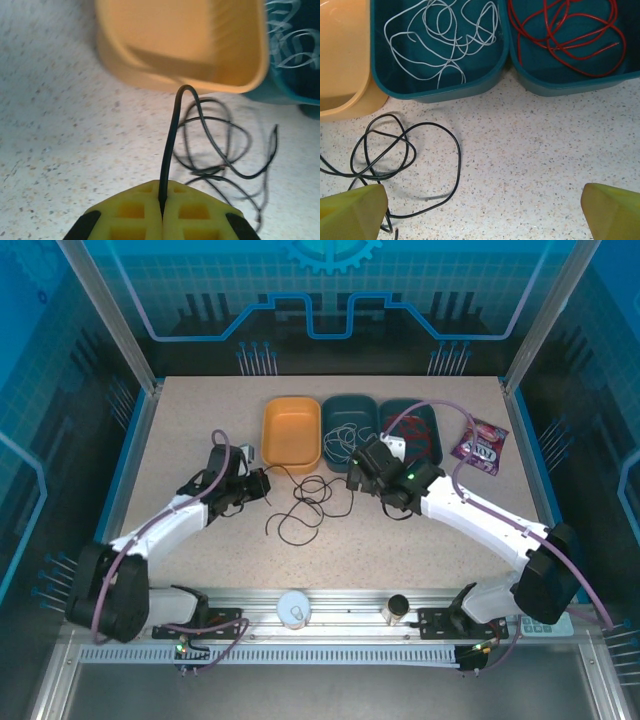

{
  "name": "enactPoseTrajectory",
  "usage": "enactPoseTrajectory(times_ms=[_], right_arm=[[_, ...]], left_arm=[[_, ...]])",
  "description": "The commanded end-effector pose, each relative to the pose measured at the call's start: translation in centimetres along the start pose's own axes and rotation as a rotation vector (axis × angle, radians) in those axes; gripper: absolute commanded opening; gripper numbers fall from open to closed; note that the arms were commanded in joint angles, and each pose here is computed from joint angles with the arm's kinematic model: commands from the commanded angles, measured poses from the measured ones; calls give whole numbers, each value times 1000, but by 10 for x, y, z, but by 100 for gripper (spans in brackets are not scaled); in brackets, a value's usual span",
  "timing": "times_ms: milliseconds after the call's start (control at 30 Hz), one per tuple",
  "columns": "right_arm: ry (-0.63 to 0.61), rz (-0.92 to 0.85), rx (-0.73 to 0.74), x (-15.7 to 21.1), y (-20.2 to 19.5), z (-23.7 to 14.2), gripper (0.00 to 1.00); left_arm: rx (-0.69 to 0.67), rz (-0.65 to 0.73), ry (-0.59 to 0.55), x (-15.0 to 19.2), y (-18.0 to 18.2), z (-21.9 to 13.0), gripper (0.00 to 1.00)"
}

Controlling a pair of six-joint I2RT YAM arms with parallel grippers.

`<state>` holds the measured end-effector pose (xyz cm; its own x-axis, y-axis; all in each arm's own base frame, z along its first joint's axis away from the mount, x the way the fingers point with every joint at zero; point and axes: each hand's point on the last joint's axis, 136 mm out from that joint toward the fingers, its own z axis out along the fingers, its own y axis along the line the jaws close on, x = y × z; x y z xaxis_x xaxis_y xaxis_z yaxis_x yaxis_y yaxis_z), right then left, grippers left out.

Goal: Untangle the cables
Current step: Pick up the cable.

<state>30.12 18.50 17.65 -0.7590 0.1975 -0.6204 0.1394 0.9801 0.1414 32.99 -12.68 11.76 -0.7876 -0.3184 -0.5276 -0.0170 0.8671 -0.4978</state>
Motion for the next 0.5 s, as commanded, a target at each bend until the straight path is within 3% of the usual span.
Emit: enactPoseTrajectory(times_ms=[0, 200, 467], right_arm=[[-23, -8, -34, 0, 9, -2, 100], [-57, -11, -82, -3, 12, -8, 100], [-126, 26, -119, -8, 4, -18, 100]], left_arm=[[53, 78, -17, 1, -18, -17, 0], [161, 157, -82, -11, -58, -43, 0], [264, 138, -179, -36, -93, -84, 0]])
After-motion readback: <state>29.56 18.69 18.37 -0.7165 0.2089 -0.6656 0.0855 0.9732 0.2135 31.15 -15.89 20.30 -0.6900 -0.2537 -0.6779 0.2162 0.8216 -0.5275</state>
